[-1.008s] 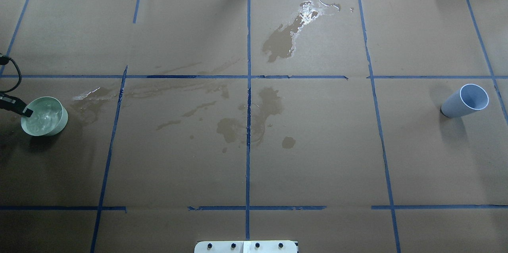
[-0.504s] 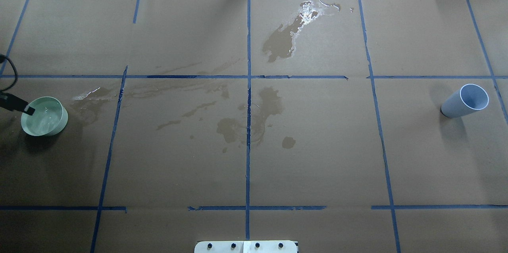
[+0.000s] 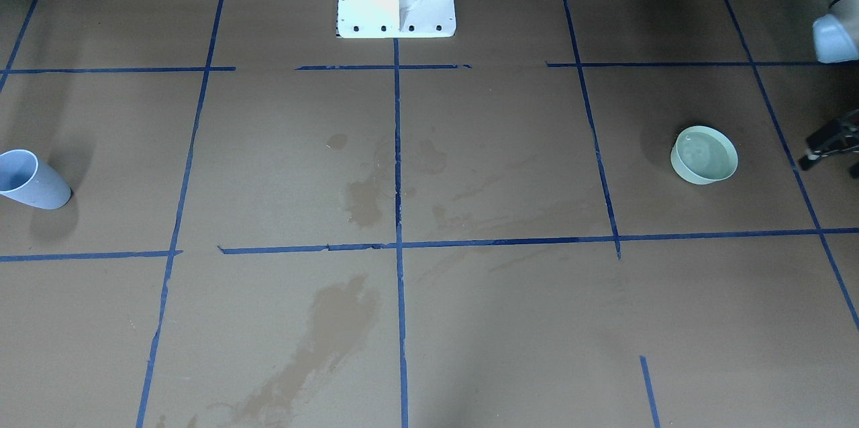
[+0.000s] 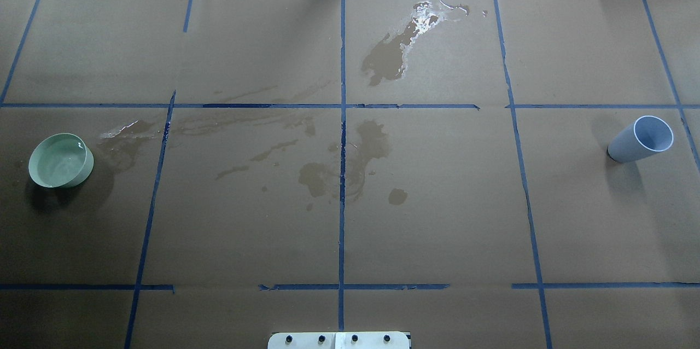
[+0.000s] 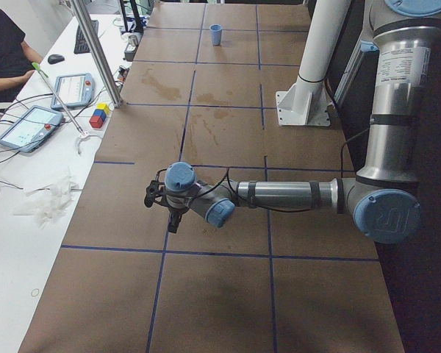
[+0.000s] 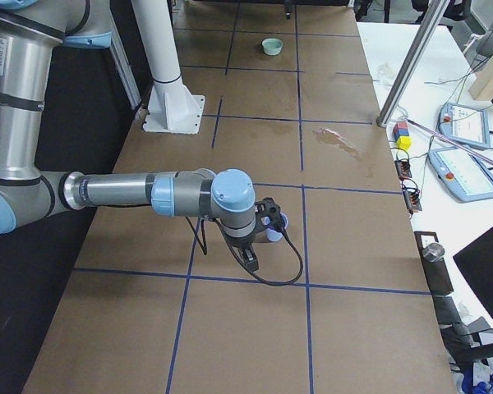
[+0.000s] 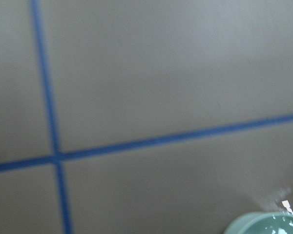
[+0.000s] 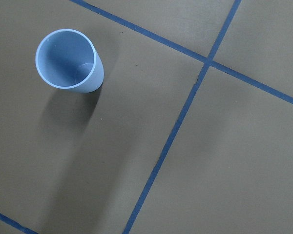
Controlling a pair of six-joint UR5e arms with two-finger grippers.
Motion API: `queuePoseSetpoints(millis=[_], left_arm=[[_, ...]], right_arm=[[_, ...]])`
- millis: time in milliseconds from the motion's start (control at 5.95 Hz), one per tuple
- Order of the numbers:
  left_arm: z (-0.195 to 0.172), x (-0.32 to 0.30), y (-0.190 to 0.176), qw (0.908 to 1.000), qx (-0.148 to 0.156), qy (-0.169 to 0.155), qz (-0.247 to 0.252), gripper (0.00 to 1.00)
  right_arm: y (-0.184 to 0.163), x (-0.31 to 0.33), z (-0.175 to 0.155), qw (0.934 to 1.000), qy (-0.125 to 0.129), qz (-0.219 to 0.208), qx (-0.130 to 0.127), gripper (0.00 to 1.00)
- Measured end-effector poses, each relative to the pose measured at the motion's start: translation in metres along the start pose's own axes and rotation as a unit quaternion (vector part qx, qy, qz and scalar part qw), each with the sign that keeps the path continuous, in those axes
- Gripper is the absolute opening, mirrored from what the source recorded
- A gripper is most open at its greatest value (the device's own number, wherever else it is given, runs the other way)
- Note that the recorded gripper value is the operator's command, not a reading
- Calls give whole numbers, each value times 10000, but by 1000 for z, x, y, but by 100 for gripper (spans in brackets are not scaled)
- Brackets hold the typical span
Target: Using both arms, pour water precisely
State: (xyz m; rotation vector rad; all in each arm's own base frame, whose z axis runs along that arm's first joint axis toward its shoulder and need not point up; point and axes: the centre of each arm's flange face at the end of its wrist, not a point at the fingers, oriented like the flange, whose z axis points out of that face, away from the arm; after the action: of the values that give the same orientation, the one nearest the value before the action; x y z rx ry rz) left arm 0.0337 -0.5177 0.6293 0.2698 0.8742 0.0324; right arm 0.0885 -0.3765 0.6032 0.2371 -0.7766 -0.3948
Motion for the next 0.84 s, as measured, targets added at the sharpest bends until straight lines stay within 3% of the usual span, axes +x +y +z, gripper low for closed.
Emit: queuePoseSetpoints(millis=[336, 672, 840], left_arm=[[-45, -35, 7, 9995, -134, -277, -62, 100], [-107, -51, 14, 9967, -643, -469, -166, 100], [-116, -52, 21, 9948, -852, -457, -316, 100]], right_arm=[[0, 2, 5, 10000, -11, 18, -61, 100], [-3, 0, 13, 9998, -52, 161, -143, 100], [-4, -1, 15, 9995, -55, 245, -174, 100]])
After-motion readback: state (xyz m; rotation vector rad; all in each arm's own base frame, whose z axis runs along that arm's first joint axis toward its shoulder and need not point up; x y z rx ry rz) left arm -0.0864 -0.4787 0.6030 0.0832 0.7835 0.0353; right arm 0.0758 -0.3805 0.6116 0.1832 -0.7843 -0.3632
